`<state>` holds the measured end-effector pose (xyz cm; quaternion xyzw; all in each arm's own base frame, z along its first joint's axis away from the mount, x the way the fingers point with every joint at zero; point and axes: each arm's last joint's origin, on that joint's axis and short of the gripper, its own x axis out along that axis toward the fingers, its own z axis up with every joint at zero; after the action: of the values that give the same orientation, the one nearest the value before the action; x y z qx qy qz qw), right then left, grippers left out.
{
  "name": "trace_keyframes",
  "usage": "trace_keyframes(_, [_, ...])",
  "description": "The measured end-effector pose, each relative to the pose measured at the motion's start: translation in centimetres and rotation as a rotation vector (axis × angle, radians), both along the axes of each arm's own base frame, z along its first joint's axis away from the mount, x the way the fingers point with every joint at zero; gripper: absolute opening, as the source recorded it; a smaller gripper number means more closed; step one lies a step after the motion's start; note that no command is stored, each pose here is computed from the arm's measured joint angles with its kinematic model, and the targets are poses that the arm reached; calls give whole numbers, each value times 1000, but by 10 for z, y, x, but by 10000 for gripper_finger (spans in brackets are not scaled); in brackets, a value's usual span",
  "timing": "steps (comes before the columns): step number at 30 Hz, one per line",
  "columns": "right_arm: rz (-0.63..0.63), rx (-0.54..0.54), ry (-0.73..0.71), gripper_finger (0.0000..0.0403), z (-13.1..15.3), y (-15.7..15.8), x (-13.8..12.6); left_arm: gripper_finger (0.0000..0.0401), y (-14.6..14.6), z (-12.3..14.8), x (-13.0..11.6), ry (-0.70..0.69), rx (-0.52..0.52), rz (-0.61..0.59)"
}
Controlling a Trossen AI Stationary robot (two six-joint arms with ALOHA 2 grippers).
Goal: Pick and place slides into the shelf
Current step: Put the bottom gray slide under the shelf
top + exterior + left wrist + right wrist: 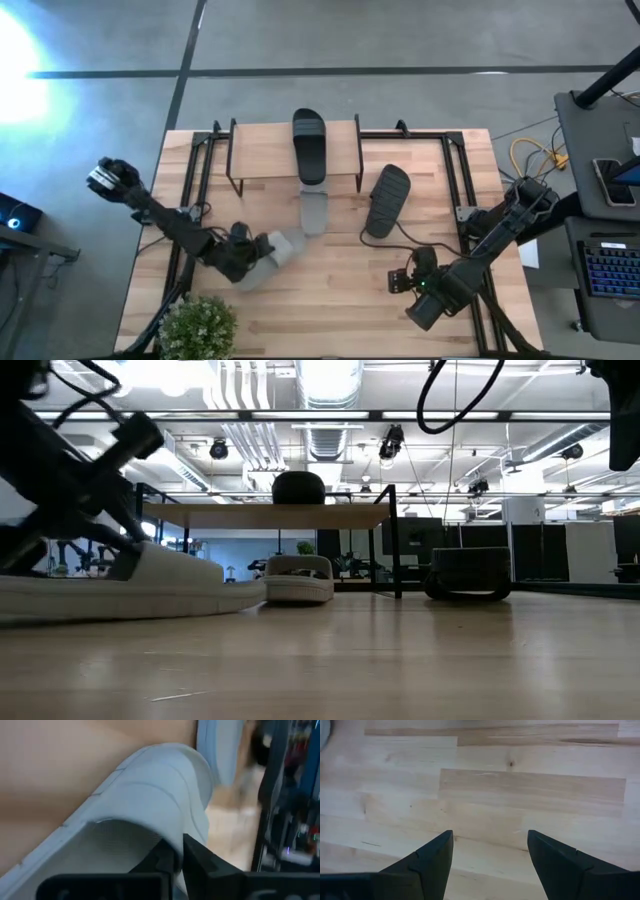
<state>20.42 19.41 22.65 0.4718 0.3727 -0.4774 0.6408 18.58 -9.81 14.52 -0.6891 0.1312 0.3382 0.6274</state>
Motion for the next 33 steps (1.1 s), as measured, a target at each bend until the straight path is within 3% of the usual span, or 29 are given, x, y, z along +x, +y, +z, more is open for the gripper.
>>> trace_keyframes(7, [0,17,17,247,0,0,0,2,22,15,-26,151,74,17])
trace_keyframes(12, [-8,11,21,247,-1,-2,1,1,41,29,-45,164,122,76])
trace_keyframes(18, [-29,-23,47,247,-3,-11,3,5,46,21,-40,144,126,128])
trace_keyframes(25, [-43,-28,49,247,-3,-15,7,45,36,8,-20,114,113,129])
trace_keyframes(29, [-39,-30,52,247,-4,-16,8,64,33,9,-16,144,107,55])
trace_keyframes(33, [-39,-28,49,247,-4,-16,8,74,30,23,-19,129,65,-134])
